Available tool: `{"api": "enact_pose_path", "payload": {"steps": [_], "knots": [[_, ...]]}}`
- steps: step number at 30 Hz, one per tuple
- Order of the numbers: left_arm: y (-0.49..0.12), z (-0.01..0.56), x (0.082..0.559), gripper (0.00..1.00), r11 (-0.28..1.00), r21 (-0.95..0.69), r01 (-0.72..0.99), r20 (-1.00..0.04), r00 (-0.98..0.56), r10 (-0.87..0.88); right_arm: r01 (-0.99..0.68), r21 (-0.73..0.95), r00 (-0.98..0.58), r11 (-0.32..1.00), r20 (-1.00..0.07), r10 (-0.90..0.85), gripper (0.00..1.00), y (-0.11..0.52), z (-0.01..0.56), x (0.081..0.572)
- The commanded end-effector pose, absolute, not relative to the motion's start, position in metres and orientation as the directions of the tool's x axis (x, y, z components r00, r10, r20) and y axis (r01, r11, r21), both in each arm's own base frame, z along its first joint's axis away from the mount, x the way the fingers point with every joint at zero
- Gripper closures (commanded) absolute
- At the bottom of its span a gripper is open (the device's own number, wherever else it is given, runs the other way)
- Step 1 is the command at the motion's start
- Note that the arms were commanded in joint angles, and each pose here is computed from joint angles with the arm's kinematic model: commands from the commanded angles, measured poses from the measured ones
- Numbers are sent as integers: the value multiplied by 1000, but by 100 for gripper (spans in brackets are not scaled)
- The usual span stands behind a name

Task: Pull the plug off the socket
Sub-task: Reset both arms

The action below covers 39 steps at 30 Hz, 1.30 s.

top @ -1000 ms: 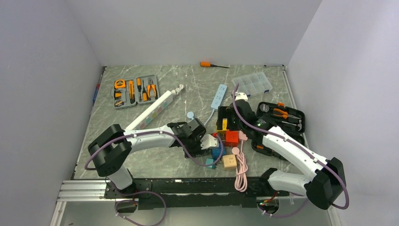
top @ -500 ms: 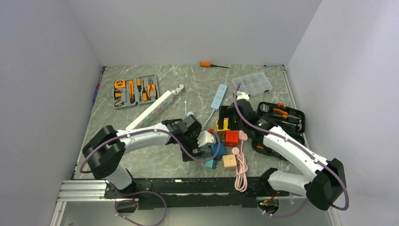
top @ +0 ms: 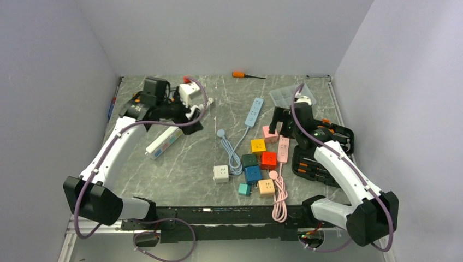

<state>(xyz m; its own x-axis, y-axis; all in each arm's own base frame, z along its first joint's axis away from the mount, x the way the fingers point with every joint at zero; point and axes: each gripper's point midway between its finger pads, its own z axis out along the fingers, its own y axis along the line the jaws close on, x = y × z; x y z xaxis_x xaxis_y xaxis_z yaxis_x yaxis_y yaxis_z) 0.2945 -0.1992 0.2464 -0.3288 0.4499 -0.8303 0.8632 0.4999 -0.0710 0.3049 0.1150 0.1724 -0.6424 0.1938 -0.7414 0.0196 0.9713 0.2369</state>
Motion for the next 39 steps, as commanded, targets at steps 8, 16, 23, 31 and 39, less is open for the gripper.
{"api": "enact_pose_path", "payload": {"steps": [8,16,23,31,39], "knots": [[-64,250,351,1,837,-131,531,-836,-513,195,548,96,-389,831,-850,355,0,-30,177,344],[30,210,372,1,983,-62,175,-849,-527,40,667,-67,-287,742,-942,173,0,-76,159,344],[43,178,374,1,997,-22,79,-900,-435,15,669,61,-144,741,-967,209,0,-82,156,355],[34,148,365,1,996,-43,80,-959,-281,-19,600,114,-57,792,-981,185,0,-78,147,358],[22,147,361,1,995,46,90,-996,-76,53,568,57,-98,821,-986,136,0,-75,115,357]]}}
